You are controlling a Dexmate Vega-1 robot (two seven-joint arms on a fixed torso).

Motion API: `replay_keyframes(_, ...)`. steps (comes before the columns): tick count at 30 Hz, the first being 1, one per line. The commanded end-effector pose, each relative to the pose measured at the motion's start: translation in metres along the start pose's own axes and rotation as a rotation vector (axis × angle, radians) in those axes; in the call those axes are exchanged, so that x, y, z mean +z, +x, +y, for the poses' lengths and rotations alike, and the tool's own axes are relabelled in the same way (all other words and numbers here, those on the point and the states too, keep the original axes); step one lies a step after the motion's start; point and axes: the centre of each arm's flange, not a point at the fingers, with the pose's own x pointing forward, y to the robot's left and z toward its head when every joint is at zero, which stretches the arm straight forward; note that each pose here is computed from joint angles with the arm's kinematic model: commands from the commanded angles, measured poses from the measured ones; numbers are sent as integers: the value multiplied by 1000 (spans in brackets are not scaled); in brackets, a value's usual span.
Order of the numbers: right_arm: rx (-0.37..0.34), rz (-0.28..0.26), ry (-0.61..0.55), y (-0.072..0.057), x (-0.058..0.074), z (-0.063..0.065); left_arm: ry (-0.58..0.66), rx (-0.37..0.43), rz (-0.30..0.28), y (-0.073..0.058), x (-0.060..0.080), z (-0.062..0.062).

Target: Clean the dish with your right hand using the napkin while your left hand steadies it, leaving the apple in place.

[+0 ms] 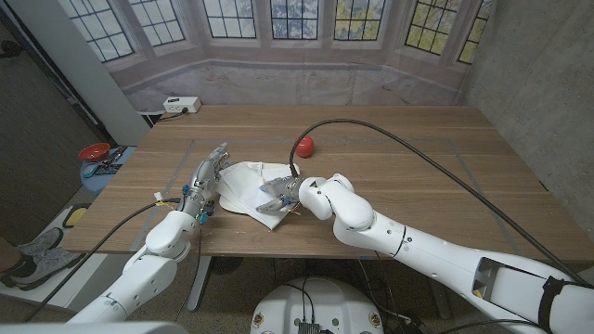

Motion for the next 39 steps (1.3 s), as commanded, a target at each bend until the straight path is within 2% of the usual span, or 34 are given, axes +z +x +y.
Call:
replay_keyframes(1,6,-6,-24,4,4,5,1,4,-10,-2,2,0)
replay_keyframes(15,22,-11,6,9,8,3,0,6,-12,-7,2,4)
replay_keyframes(39,35,-32,58,37,4,-2,1,16,-14,-11,3,12)
